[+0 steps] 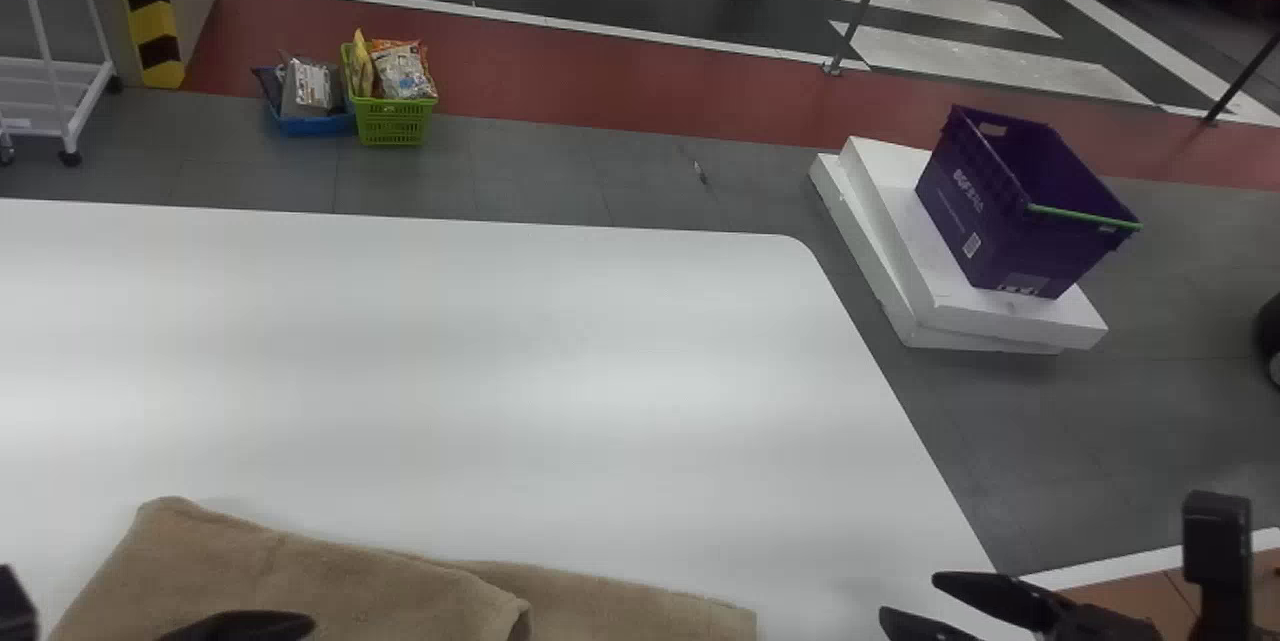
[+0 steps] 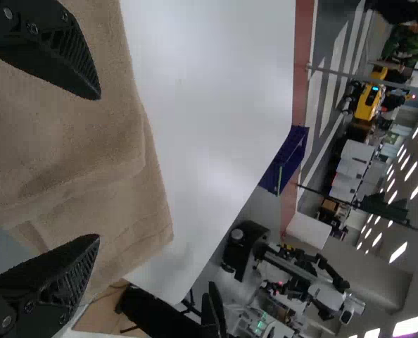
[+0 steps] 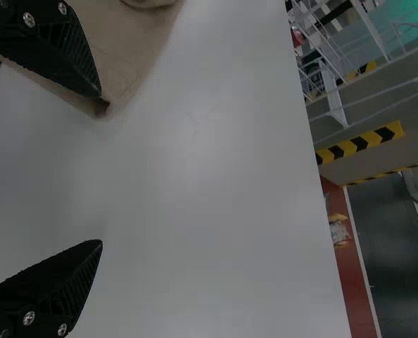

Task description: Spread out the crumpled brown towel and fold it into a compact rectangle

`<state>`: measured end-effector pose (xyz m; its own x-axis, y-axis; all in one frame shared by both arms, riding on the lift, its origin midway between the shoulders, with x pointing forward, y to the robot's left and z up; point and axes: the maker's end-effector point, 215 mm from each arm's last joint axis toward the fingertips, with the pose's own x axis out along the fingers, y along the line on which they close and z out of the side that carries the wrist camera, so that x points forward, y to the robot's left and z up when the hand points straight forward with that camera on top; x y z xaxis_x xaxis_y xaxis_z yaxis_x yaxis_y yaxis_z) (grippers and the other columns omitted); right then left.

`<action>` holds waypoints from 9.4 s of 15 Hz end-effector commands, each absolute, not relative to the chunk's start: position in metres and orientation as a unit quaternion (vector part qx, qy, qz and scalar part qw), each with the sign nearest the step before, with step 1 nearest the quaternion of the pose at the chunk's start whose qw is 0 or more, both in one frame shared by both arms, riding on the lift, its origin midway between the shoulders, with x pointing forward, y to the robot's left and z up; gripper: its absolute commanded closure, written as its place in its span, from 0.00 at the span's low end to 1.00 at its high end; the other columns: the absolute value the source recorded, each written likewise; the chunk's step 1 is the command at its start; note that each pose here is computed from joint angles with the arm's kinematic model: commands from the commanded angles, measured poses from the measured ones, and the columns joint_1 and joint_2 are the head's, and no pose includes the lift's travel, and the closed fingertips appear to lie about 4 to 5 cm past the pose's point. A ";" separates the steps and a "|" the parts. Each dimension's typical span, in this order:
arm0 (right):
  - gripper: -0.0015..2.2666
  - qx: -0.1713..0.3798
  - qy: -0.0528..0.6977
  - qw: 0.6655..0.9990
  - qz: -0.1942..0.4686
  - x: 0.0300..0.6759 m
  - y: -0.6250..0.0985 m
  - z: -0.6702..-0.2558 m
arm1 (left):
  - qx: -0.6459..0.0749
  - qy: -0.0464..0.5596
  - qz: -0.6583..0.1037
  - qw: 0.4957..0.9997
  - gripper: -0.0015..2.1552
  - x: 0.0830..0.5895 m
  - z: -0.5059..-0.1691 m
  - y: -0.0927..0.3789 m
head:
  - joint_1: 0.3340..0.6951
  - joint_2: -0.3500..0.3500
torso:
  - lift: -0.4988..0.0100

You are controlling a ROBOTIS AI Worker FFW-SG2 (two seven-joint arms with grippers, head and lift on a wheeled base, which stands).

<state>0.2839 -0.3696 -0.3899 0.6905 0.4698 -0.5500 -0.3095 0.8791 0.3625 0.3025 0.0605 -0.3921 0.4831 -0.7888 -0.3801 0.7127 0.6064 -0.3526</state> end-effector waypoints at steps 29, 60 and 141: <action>0.13 0.187 0.496 0.794 0.299 0.262 -0.109 -0.444 | -0.131 0.204 -0.288 0.926 0.02 0.327 -0.396 0.275 | 1.00 0.97 | 0.73; 0.52 0.198 0.449 0.825 0.281 0.352 -0.121 -0.430 | -0.142 0.210 -0.294 0.921 0.03 0.325 -0.407 0.271 | 1.00 0.87 | 0.73; 0.12 0.087 0.479 0.823 0.293 0.384 -0.091 -0.429 | -0.148 0.203 -0.299 0.921 0.04 0.321 -0.407 0.282 | 1.00 0.94 | 0.73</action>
